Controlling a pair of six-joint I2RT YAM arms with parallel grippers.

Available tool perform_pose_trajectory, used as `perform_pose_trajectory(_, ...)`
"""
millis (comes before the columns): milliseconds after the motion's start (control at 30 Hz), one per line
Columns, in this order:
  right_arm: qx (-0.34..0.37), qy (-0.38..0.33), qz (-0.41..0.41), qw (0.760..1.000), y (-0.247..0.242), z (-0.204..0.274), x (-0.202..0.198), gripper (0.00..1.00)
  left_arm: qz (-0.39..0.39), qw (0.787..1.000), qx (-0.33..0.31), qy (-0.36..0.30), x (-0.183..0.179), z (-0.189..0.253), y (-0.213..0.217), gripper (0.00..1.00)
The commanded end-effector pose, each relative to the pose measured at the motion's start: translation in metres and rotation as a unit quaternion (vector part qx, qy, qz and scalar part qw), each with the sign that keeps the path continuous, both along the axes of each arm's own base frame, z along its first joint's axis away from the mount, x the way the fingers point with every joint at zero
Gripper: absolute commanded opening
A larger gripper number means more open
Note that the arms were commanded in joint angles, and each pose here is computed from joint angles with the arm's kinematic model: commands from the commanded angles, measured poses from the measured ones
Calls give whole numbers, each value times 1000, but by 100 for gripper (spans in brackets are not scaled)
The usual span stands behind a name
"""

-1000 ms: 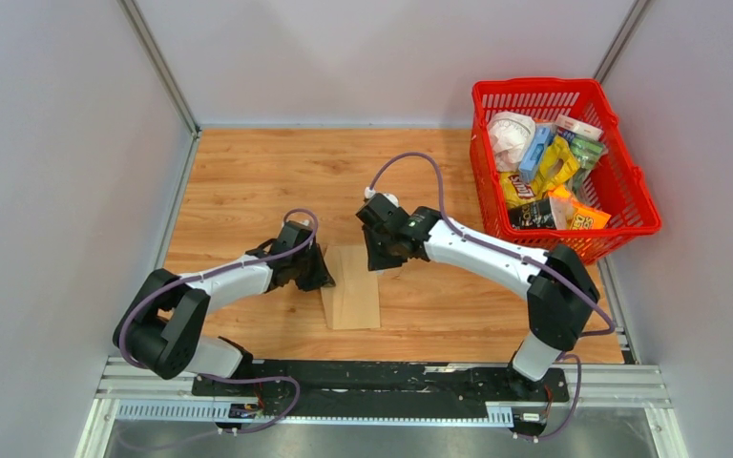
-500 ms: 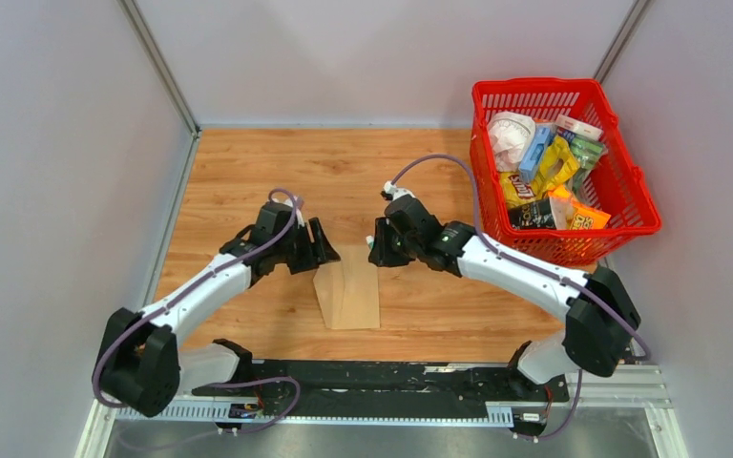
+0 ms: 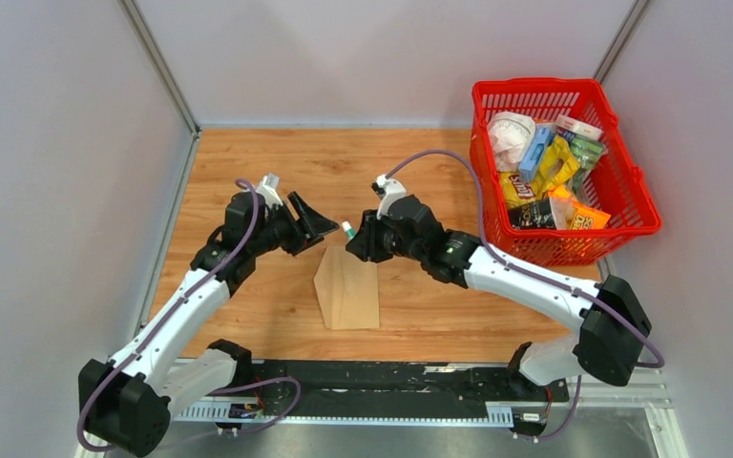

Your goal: Place the letter into the envelope and seal it

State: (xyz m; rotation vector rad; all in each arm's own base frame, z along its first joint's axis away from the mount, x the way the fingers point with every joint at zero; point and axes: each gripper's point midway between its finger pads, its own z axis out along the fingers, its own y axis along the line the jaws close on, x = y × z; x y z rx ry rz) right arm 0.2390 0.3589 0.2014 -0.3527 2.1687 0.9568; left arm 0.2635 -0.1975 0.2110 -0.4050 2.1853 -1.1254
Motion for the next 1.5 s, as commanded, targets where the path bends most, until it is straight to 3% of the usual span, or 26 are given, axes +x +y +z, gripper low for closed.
perform_pose_trajectory(0, 40, -58, 8, 997, 18, 34, 4, 0, -1, 999, -41, -19, 8, 22, -8, 68)
perform_pose_trajectory(300, 39, -64, 23, 997, 35, 34, -1, 0, -15, 998, -50, -24, 10, 21, -14, 68)
perform_pose_trajectory(533, 24, -81, -11, 996, 37, 34, 14, 0, -25, 998, -48, -15, 4, 18, -15, 68)
perform_pose_trajectory(933, 11, -108, 23, 994, 47, 34, 12, 0, -32, 999, -30, -11, 4, 10, -14, 54)
perform_pose_trajectory(1100, 3, -109, 51, 993, 51, 30, 5, 0, -47, 998, -31, -14, 1, 11, -17, 45)
perform_pose_trajectory(1167, 0, -104, 50, 993, 53, 26, 7, 0, -51, 998, -32, -12, 1, 11, -18, 31)
perform_pose_trajectory(1200, 0, -101, 50, 994, 53, 25, 6, 1, -50, 998, -31, -11, 1, 11, -18, 17)
perform_pose_trajectory(1267, 0, -99, 50, 994, 54, 24, 6, 11, -45, 999, -29, -10, 2, 11, -16, 2)
perform_pose_trajectory(1367, -1, -100, 52, 994, 50, 25, 3, 35, -31, 999, -21, -14, 2, 12, -11, 0)
perform_pose_trajectory(1467, -6, -98, 52, 994, 44, 23, 0, 43, -23, 1000, -14, -17, 2, 13, -8, 0)
